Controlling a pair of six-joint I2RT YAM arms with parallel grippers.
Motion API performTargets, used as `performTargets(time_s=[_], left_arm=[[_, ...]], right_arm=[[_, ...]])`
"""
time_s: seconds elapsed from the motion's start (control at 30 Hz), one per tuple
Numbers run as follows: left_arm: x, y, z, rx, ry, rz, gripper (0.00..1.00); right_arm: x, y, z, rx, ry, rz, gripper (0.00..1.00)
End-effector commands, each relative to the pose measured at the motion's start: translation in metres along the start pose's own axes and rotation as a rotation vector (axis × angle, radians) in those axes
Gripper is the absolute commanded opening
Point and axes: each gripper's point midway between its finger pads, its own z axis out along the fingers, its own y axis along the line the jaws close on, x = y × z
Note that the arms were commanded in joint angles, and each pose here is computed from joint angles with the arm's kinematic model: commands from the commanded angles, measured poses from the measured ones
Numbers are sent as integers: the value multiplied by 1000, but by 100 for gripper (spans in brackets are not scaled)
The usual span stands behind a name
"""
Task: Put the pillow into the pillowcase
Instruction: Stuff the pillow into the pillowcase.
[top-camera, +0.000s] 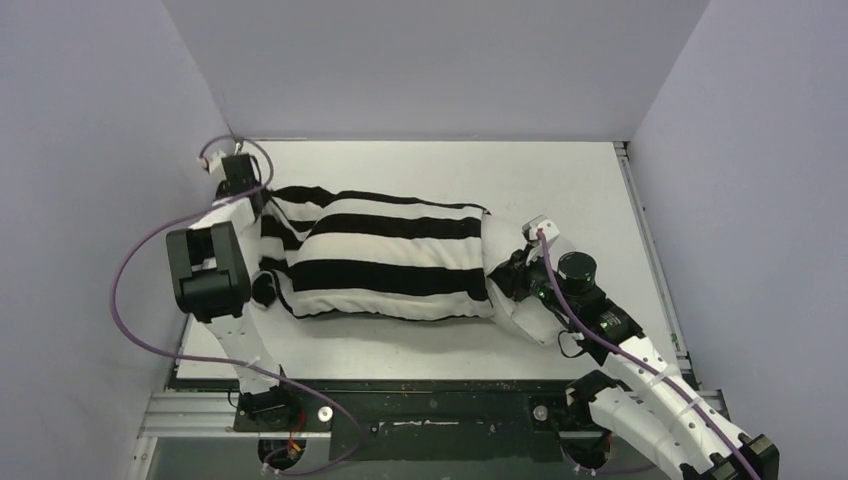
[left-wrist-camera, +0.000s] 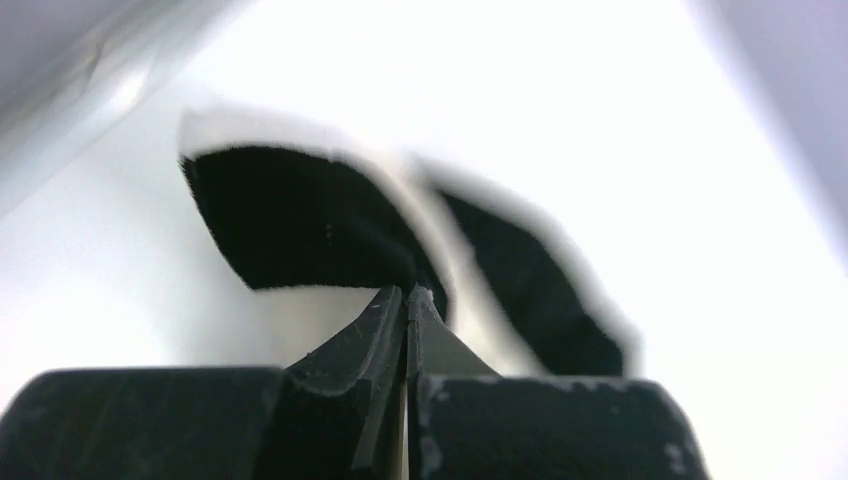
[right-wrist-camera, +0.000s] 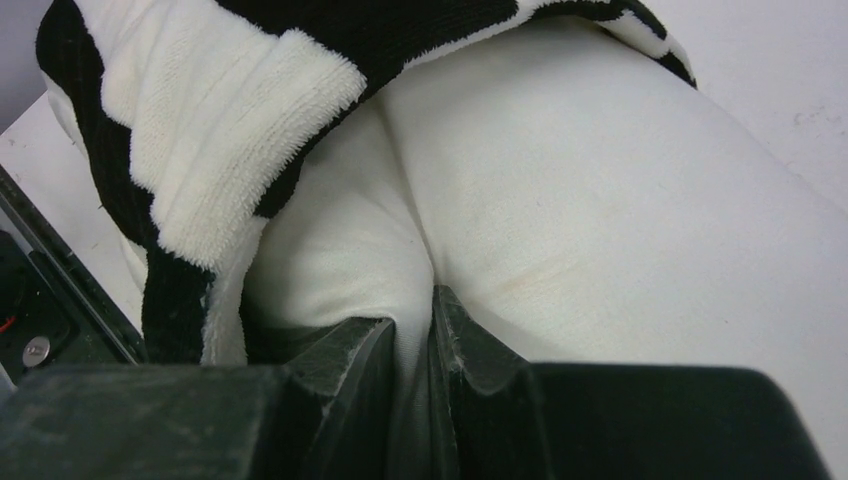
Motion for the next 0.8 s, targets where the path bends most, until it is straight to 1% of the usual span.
performTargets(time_s=[0.0,0.07,0.1,0.13,0.17,0.23,0.27,0.3,0.33,0.4,0.43,0.5,0.57,0.7,0.77], left_arm=[[-143,-132,3,313,-283,14,0],[-136,-152,20,352,-208,49,0],[-135,-160,22,367,-185,68,9],[-133,-165,22,374,-163,90,24],[-130,-172,15,387,-145,120,35],[-126,-183,-8,404,-126,204,50],[-123,-184,-22,389,-124,253,55],[-120,-184,-40,362,-119,287,58],[-116,-184,-64,352,-113,326,59],[-96,-189,-104,378,-84,380,60],[-68,-192,-125,396,-42,407,59],[-26,-200,-175,514,20,478,57],[15,-199,-225,601,74,533,55],[88,-182,-317,764,163,594,52],[115,-171,-354,838,197,612,52]], right_arm=[[-19,13,7,-14,-116,-7,0],[-18,17,15,-9,-130,-13,0],[-16,19,20,-10,-133,-16,0],[-14,22,25,-15,-129,-17,0],[-13,25,30,-19,-124,-21,0],[-13,28,39,-14,-115,-29,0],[-13,30,42,-11,-114,-31,0],[-13,32,45,-10,-116,-33,0],[-13,34,48,-11,-119,-35,0],[-12,37,55,-15,-117,-34,0],[-12,39,58,-19,-115,-35,0],[-10,42,64,-26,-103,-32,0],[-13,46,69,-34,-105,-23,0],[-23,51,74,-43,-146,7,0],[-30,55,77,-56,-177,29,0]])
